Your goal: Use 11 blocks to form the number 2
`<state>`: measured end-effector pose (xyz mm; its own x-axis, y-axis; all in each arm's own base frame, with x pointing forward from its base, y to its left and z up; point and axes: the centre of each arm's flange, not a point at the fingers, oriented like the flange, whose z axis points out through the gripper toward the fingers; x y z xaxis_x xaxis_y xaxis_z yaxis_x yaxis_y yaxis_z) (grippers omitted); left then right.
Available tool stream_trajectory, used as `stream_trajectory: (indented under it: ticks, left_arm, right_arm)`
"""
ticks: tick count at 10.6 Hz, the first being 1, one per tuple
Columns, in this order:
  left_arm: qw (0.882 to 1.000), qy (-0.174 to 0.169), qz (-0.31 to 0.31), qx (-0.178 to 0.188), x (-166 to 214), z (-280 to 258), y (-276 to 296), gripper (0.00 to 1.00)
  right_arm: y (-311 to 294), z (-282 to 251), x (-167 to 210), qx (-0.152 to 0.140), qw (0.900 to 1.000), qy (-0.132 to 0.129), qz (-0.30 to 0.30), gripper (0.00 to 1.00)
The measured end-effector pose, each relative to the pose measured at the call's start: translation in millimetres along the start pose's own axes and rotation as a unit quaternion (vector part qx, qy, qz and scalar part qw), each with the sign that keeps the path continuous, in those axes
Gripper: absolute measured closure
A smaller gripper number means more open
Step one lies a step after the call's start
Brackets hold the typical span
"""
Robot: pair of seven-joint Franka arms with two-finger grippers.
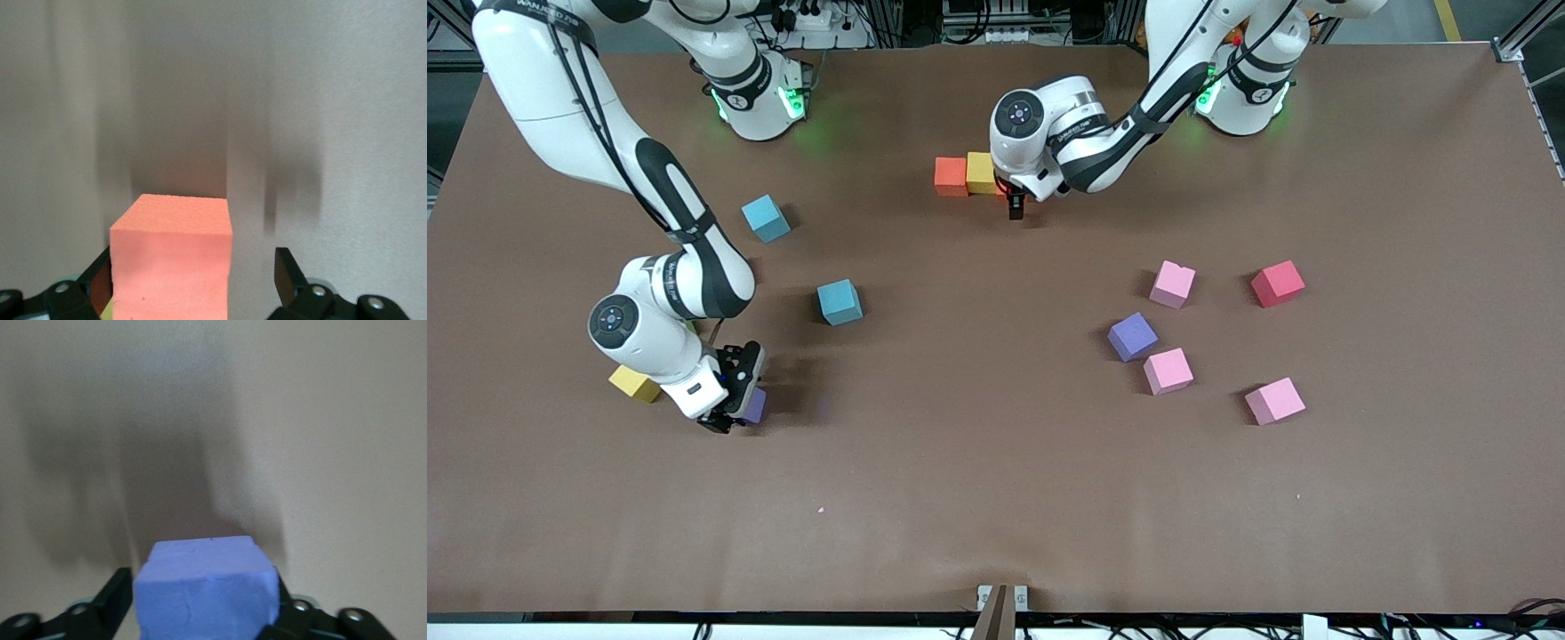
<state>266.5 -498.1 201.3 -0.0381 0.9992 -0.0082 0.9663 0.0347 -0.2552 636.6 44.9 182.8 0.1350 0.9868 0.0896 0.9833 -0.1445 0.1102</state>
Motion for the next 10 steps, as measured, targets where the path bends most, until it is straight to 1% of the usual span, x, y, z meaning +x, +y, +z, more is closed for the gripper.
stream_trajectory:
  ticks: [1, 2, 4, 7, 8, 10]
  left_arm:
    - [1.000, 0.001, 0.000, -0.003, -1.5, -6.1, 1.4, 0.00]
    - [1.000, 0.004, 0.001, -0.005, -2.9, -11.7, 0.4, 0.00]
    - [1.000, 0.008, 0.006, -0.004, -7.2, -21.2, -5.2, 0.00]
    - [1.000, 0.003, 0.006, 0.006, -9.6, -42.5, -4.8, 0.00]
    - [1.000, 0.003, 0.005, 0.010, -8.7, -53.0, -0.6, 0.00]
    - [1.000, 0.013, 0.001, 0.014, -0.9, -71.6, 18.2, 0.00]
  right_arm:
    - [1.7, -1.7, 0.2, -0.003, 1.000, 0.000, -0.002, 0.35]
    - [5.3, -6.2, 1.6, -0.009, 1.000, 0.000, -0.003, 0.40]
    - [14.1, -29.8, 12.9, -0.022, 1.000, 0.003, -0.012, 0.40]
    - [13.6, -77.9, 33.0, -0.014, 1.000, 0.002, -0.008, 0.40]
    - [10.4, -86.5, 34.0, -0.012, 1.000, 0.002, 0.003, 0.40]
    - [1.4, -93.6, 33.6, -0.001, 0.999, -0.002, 0.037, 0.40]
